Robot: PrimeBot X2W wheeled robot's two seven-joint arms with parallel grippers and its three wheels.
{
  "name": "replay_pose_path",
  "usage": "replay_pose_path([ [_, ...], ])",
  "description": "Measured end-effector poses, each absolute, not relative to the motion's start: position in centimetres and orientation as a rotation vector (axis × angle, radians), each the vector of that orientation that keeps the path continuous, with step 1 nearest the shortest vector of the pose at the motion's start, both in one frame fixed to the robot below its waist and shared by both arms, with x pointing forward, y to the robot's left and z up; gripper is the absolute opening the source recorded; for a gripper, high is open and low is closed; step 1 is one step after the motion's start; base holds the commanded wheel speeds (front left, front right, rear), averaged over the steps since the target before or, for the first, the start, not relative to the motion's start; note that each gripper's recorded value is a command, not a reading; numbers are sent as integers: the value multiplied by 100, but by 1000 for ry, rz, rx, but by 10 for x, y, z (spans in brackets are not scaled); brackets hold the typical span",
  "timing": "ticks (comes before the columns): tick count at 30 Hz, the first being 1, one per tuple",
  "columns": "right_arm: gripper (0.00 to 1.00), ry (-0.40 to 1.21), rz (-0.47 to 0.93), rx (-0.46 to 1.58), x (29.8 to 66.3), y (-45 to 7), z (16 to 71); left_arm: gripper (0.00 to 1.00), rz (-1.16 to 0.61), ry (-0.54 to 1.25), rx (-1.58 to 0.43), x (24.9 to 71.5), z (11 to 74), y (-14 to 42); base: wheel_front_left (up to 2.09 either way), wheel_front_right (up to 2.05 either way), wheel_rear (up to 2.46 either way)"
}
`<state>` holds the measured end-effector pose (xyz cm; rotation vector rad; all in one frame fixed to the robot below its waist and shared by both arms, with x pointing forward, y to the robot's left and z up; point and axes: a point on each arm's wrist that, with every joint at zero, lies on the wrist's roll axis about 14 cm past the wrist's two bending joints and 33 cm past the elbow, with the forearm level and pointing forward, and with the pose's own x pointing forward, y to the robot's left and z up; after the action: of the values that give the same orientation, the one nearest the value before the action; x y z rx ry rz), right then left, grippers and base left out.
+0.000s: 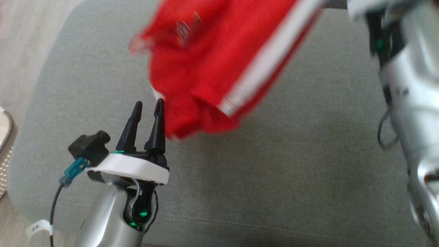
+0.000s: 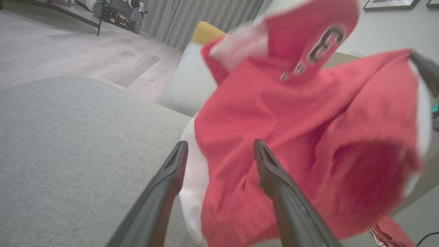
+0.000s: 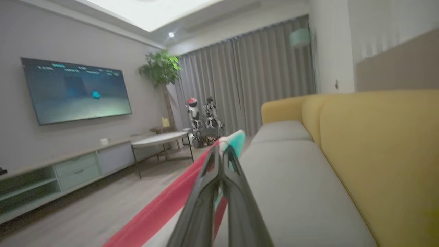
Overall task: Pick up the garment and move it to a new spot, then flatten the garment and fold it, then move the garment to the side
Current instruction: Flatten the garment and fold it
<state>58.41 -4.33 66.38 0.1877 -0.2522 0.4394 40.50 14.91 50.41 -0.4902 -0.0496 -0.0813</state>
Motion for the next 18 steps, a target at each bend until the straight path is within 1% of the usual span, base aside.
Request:
replay_pose_path([
  [1,0,-200,401,194,585,-57,639,100,-87,-43,-492,407,502,147,0,0,0],
  [2,0,-200,401,194,585,-57,639,100,-87,-43,-492,407,502,147,0,0,0],
  [4,0,-85,319,201,583,-87,587,100,-97,-30,-495,409,498,142,0,0,0],
  [7,0,66,208,185,568,-131,518,100,-112,-12,-497,414,492,136,0,0,0],
  [9,0,132,159,176,556,-150,488,100,-125,-5,-491,417,490,131,0,0,0],
  [12,0,168,107,183,547,-169,470,100,-147,-3,-486,424,490,124,0,0,0],
  [18,0,163,68,184,544,-184,469,100,-166,-1,-486,429,490,118,0,0,0],
])
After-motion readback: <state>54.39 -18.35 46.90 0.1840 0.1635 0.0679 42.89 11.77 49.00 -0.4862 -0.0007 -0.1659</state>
